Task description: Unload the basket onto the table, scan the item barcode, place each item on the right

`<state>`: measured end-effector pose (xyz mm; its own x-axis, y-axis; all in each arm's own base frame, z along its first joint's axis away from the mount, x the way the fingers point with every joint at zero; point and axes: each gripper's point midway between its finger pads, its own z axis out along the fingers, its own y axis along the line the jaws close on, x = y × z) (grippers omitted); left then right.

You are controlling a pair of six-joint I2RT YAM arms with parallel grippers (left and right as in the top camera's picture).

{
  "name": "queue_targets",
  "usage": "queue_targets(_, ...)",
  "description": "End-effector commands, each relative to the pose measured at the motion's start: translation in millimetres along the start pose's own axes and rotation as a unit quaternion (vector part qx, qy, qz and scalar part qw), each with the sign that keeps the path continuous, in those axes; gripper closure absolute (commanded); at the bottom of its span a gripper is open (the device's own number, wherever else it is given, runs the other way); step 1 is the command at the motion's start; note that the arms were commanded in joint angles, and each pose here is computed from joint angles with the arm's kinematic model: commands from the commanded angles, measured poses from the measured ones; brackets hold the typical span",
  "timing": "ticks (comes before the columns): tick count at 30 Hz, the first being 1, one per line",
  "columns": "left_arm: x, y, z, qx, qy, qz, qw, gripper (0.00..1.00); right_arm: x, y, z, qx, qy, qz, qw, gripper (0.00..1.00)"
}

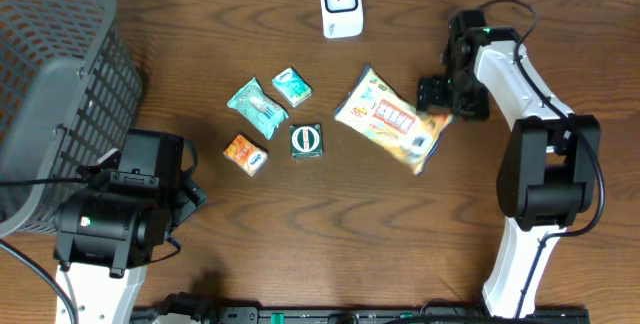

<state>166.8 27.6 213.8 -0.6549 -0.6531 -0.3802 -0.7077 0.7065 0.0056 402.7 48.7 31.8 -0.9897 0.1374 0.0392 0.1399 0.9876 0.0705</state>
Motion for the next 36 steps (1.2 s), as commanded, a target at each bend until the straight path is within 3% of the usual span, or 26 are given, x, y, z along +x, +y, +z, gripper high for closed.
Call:
queue_targets(1, -6, 1, -5, 0.002, -0.013, -0.01, 1.0, 0.02, 23, 23, -2, -0.044, 0.044, -0.018, 0.998, 0.02)
queue_targets(5, -6, 1, -5, 0.002, -0.013, -0.01, 1.0, 0.02, 50, 25, -6, -0.038, 0.097, -0.023, 0.994, 0.01)
queue_targets(9, -6, 1, -5, 0.002, -0.013, -0.01, 1.0, 0.03, 61, 26, -20, -0.036, 0.103, -0.025, 0.994, 0.01)
queue_targets(19, -6, 1, -5, 0.002, -0.013, -0.01, 1.0, 0.02, 51, 41, -94, -0.067, -0.022, -0.047, 0.996, 0.01)
queue_targets(25, -6, 1, -5, 0.002, -0.013, -0.01, 1.0, 0.02, 52, 68, -111, -0.086, -0.061, -0.084, 0.991, 0.03)
queue_targets(36, -6, 1, -5, 0.002, -0.013, -0.01, 1.0, 0.02, 58, 149, -113, -0.117, -0.116, -0.185, 0.969, 0.28)
